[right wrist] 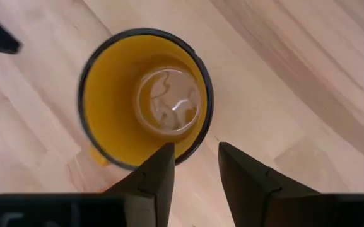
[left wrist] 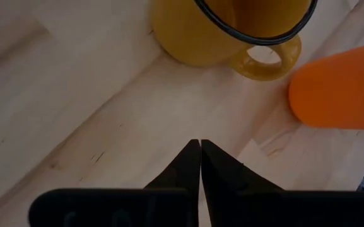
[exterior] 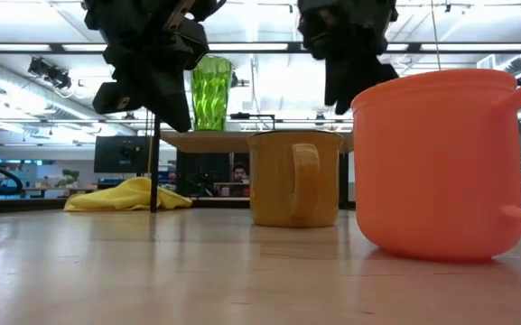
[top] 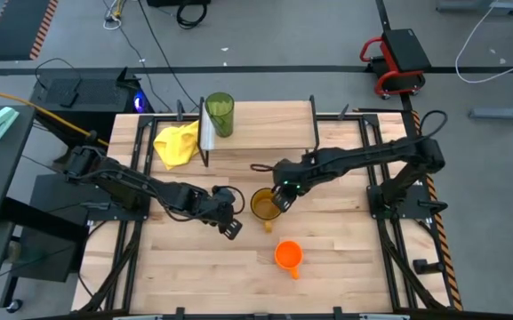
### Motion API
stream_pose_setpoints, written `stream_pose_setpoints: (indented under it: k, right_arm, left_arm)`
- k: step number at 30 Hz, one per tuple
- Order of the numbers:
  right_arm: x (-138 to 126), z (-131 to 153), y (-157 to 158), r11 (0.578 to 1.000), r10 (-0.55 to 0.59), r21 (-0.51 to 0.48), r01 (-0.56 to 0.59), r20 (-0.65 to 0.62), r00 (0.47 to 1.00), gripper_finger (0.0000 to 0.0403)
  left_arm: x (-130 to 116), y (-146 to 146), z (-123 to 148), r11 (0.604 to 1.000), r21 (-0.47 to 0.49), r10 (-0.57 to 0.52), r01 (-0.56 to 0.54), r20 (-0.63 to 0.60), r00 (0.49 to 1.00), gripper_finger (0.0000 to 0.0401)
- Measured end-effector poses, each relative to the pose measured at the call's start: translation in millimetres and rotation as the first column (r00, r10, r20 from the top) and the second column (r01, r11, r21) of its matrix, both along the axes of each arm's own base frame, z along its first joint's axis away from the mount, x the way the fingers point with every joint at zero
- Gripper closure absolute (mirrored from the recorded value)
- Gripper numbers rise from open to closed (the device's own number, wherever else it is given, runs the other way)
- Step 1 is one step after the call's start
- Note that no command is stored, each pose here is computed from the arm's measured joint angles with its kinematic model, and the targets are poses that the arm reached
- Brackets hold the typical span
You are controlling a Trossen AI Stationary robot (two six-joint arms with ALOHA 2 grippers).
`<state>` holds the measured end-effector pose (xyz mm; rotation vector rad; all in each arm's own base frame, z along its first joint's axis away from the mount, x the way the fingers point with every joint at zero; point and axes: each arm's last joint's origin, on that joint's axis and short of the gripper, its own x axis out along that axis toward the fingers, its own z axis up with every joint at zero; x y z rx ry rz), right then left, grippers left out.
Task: Stack small to large cups/mugs on shelf
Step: Put the yellow mug on the shelf
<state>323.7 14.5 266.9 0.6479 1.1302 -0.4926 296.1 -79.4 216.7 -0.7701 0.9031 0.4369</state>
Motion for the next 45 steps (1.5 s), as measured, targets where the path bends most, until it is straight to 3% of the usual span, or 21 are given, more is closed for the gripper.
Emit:
stream_pose_setpoints:
  k: [13, 18, 28, 33, 39, 45]
  right_arm:
    - [17, -26, 1, 1.0, -0.003, -0.03, 0.003, -0.018, 1.0, 0.0274]
    - [14, -39, 2, 1.0, -0.009, -0.025, 0.008, -0.045, 0.999, 0.0279]
    - [12, -52, 2, 0.999, -0.033, -0.005, 0.033, -0.042, 0.999, 0.0286]
    - [15, -52, 2, 0.999, -0.047, 0.002, 0.047, -0.018, 0.999, 0.0294]
    - [15, -52, 1, 0.997, -0.073, 0.008, 0.073, -0.015, 0.997, 0.0321]
    - [20, -51, -7, 0.995, -0.101, 0.016, 0.1, 0.037, 0.994, 0.0369]
  left_arm:
    - [-2, -1, -1, 1.0, 0.006, -0.008, 0.008, -0.018, 1.0, 0.0386]
    - [-2, -2, -1, 1.0, 0.004, -0.007, 0.007, -0.018, 1.0, 0.0372]
    - [-1, -2, -1, 1.0, 0.0, -0.006, 0.006, -0.007, 1.0, 0.0393]
    - [-1, -2, -1, 1.0, -0.004, 0.0, 0.0, -0.005, 1.0, 0.0383]
    - [-1, -2, -1, 1.0, -0.011, 0.011, -0.011, -0.004, 1.0, 0.0369]
    - [-1, -2, 0, 1.0, -0.01, 0.019, -0.019, -0.002, 1.0, 0.0383]
